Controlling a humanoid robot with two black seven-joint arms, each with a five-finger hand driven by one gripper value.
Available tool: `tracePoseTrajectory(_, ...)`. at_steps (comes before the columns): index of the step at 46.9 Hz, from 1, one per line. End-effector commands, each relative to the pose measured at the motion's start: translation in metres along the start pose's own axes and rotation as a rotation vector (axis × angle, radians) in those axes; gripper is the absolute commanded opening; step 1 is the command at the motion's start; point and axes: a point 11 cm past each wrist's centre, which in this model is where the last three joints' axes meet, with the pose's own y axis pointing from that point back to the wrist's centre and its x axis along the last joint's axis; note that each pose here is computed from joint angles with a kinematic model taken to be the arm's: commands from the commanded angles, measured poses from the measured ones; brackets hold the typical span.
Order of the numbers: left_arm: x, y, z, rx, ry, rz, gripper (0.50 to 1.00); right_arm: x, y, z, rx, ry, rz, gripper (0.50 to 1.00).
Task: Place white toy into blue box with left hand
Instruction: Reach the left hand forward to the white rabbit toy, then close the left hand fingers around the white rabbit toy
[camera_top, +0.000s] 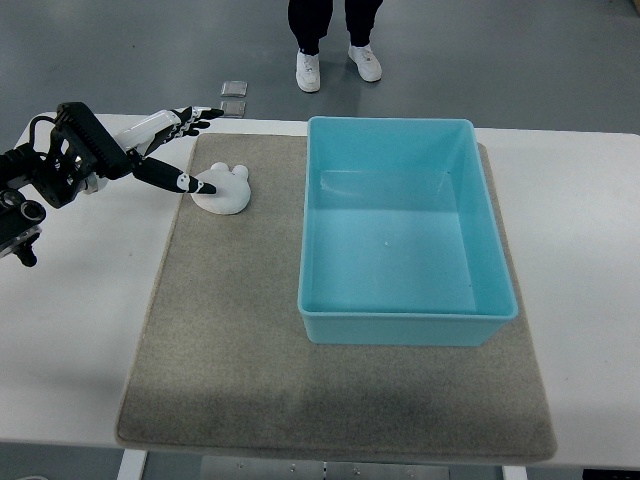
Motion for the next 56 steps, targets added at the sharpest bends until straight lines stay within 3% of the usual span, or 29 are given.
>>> tracePoseTrajectory(1,0.0,0.002,-0.001,0.007,-0.073,-0.022,0.977,0.0,0.0,0.0,0.0,0.0,0.0,0.936)
tracePoseTrajectory(15,0.0,0.007,0.0,-0.005,-0.352,-0.061,0.96,0.0,0.0,0.0,0.0,0.0,0.0,0.936)
tracePoseTrajectory(25,-0.01,0.002,-0.002,-0.007,-0.373,-0.079,0.904,0.0,0.0,0.0,0.0,0.0,0.0,0.936)
tracePoseTrajectory(56,-0.023,-0.012,-0.008,-0.003,-0.467,-0.091,0.838,0.0,0.0,0.0,-0.002,0.0,0.0,0.936)
